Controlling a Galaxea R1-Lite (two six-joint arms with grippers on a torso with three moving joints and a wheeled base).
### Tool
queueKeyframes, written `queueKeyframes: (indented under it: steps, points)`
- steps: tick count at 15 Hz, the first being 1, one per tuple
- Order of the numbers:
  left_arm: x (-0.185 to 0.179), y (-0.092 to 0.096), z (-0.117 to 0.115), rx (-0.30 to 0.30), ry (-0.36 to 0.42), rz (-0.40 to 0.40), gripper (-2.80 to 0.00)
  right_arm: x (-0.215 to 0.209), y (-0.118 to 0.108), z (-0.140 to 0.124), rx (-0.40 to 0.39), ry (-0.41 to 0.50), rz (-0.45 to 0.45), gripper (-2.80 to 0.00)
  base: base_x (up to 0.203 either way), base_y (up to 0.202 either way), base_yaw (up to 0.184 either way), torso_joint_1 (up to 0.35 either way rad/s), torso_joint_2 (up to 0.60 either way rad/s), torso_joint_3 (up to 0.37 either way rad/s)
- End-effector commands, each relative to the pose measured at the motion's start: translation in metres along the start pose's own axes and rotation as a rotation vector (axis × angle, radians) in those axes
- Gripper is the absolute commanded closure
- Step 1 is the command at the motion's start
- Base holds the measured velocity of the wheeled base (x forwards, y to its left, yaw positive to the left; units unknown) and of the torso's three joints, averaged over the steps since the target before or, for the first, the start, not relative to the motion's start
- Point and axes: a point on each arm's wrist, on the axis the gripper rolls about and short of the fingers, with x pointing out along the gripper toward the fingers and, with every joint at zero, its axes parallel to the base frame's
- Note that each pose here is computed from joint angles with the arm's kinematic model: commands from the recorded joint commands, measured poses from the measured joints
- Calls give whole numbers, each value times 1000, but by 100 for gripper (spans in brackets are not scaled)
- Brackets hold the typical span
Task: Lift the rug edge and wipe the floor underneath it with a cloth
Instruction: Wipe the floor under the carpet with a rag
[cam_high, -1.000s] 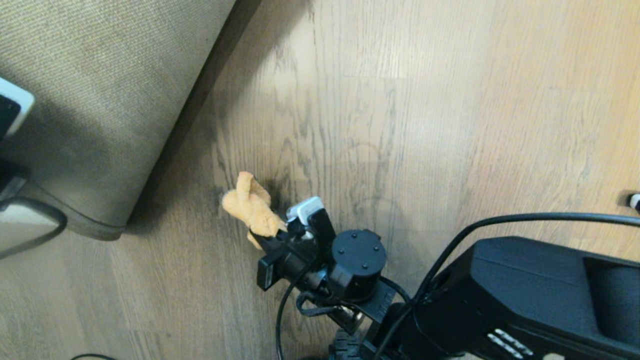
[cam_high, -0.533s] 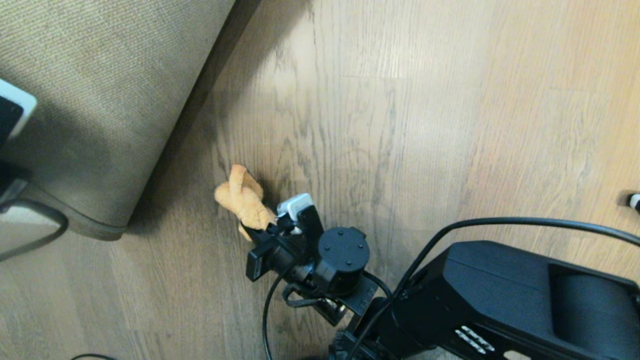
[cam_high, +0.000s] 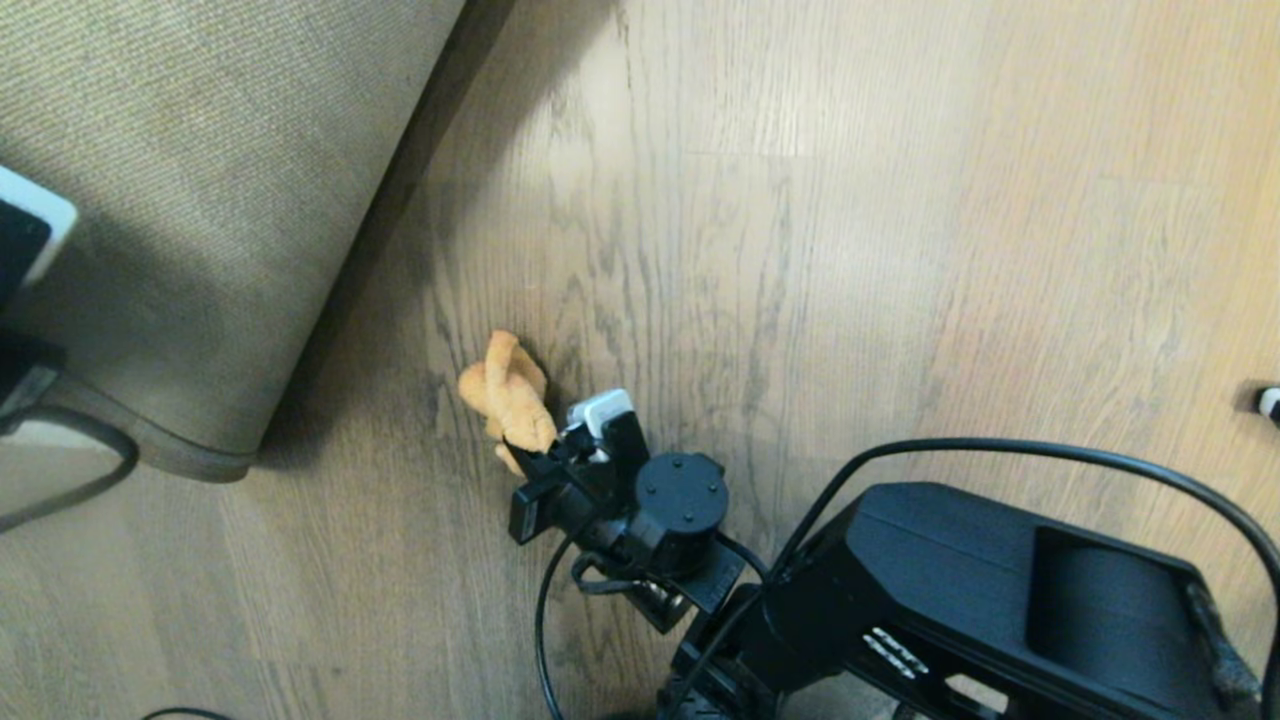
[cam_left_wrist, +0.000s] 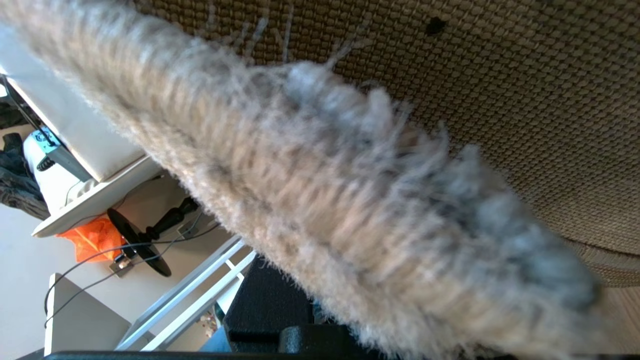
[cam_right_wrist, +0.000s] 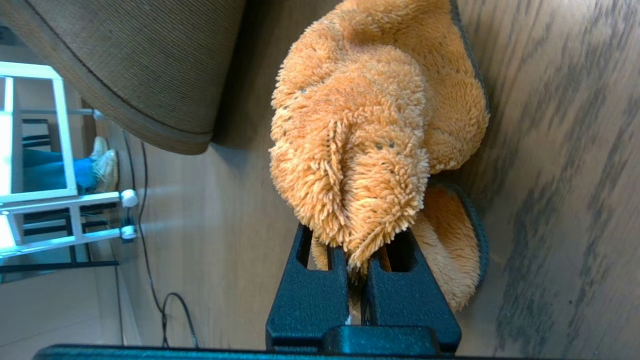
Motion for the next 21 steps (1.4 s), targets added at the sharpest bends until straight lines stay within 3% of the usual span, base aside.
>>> queueKeyframes:
  steps: [1,10,21]
  points:
    - [0,-1,-1,6,6,2,0,0,-5,-11,-2,11,-11,0,0,0,0,0,0,0]
    - [1,-5,-2,0,11,-9,0,2,-23,-7,-17,-4,-59,0,0,0,0,0,0,0]
    - [1,-5,-1,0,7,-11,0,3,-53,37,-35,-83,-128,0,0,0,0,0,0,0]
